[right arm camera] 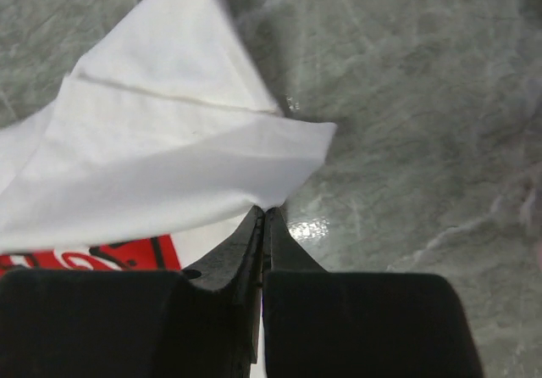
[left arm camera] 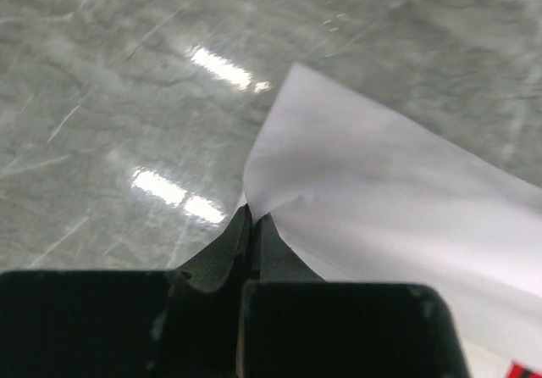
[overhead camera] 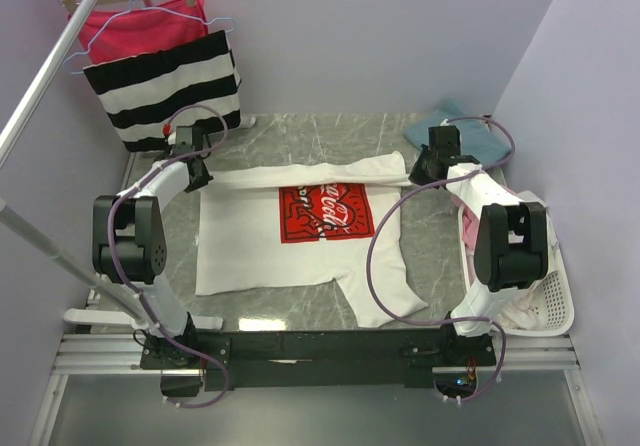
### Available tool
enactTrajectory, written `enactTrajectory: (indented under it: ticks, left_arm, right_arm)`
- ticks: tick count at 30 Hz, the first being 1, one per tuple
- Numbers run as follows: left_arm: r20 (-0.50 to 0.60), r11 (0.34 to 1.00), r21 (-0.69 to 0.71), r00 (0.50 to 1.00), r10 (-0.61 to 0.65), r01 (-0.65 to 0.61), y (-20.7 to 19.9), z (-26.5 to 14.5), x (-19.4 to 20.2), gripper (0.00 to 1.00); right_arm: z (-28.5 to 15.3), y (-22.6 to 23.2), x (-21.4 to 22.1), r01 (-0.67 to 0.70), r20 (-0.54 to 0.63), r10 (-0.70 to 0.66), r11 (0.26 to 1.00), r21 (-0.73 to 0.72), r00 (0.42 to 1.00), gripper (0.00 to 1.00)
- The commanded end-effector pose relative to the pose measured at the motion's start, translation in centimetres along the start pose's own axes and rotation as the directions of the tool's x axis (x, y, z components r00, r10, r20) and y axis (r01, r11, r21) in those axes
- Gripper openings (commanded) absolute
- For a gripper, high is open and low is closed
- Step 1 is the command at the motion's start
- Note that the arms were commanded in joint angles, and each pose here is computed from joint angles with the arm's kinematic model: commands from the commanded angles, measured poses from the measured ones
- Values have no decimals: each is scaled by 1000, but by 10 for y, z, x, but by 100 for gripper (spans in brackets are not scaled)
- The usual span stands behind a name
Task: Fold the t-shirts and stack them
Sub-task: Fold the flattened tshirt in 1/3 of the way
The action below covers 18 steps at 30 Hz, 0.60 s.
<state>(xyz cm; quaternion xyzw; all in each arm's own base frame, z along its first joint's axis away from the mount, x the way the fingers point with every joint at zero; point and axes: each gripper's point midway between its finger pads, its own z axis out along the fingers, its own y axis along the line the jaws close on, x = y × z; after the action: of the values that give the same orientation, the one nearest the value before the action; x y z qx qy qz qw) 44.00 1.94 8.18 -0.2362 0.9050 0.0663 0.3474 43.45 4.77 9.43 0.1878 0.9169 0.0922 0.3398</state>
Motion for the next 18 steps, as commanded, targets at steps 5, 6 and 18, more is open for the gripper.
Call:
enactTrajectory:
  ticks: [5, 6, 18]
  left_arm:
    - [-37, 993, -114, 999, -24, 19, 32, 10, 11, 1]
    - [-44, 994, -107, 999, -26, 21, 30, 12, 10, 1]
    - [-88, 977, -212, 995, -44, 24, 51, 9, 29, 51]
  right_arm:
    - [-4, -30, -8, -36, 53, 28, 985, 168, 998, 0]
    - [0, -31, -3, -31, 29, 27, 986, 166, 999, 0]
    - [-31, -33, 14, -53, 18, 51, 987, 152, 999, 55]
